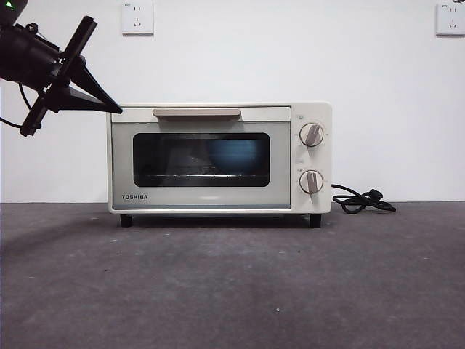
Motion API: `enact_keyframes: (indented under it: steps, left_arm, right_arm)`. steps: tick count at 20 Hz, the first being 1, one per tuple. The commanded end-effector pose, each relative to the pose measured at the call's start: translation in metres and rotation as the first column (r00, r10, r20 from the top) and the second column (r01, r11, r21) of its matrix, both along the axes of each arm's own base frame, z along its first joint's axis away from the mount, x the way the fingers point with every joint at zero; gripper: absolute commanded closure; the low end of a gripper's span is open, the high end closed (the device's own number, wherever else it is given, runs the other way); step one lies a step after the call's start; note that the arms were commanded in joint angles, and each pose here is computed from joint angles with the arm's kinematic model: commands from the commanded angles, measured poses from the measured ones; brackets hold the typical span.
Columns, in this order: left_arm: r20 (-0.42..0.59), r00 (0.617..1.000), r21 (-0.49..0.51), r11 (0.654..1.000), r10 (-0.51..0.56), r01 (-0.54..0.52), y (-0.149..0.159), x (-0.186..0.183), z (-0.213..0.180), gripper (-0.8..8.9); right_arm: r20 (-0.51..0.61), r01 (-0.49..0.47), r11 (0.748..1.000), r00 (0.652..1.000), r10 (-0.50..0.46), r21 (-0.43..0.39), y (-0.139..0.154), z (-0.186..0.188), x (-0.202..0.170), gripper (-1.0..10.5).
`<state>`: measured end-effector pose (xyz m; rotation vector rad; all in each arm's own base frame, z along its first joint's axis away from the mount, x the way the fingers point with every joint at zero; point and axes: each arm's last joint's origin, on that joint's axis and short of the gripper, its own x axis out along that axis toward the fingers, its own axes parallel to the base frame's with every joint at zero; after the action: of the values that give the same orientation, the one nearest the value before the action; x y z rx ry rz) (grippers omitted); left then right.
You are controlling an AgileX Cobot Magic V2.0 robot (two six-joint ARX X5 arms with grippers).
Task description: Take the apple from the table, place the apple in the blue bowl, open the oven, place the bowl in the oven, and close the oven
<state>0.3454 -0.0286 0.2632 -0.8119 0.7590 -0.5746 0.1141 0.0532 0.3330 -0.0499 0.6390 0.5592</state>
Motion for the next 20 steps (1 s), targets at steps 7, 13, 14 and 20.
enact_keyframes:
  steps: [7, 13, 14, 20]
  left_arm:
    - [0.083, 0.981, 0.175, 0.972, -0.176, 0.160, 0.001, -0.038, 0.022, 8.21]
    - [0.247, 0.950, 0.356, 0.929, -0.192, 0.095, 0.005, -0.110, 0.080, 8.18]
    - [0.283, 0.941, 0.373, 0.925, -0.184, 0.068, 0.005, -0.122, 0.089, 8.18]
    - [0.338, 0.922, 0.472, 0.881, -0.190, 0.008, 0.009, -0.188, 0.111, 8.18]
  right_arm:
    - [-0.027, 0.017, 1.000, 0.999, -0.017, 0.010, 0.001, -0.003, 0.002, 9.5]
    - [-0.037, 0.023, 1.000, 0.999, -0.023, 0.001, 0.002, -0.005, 0.006, 9.5]
    - [-0.041, 0.023, 1.000, 0.999, -0.023, -0.001, 0.002, -0.005, 0.006, 9.5]
    - [-0.048, 0.023, 1.000, 0.999, -0.023, -0.004, 0.003, -0.006, 0.008, 9.5]
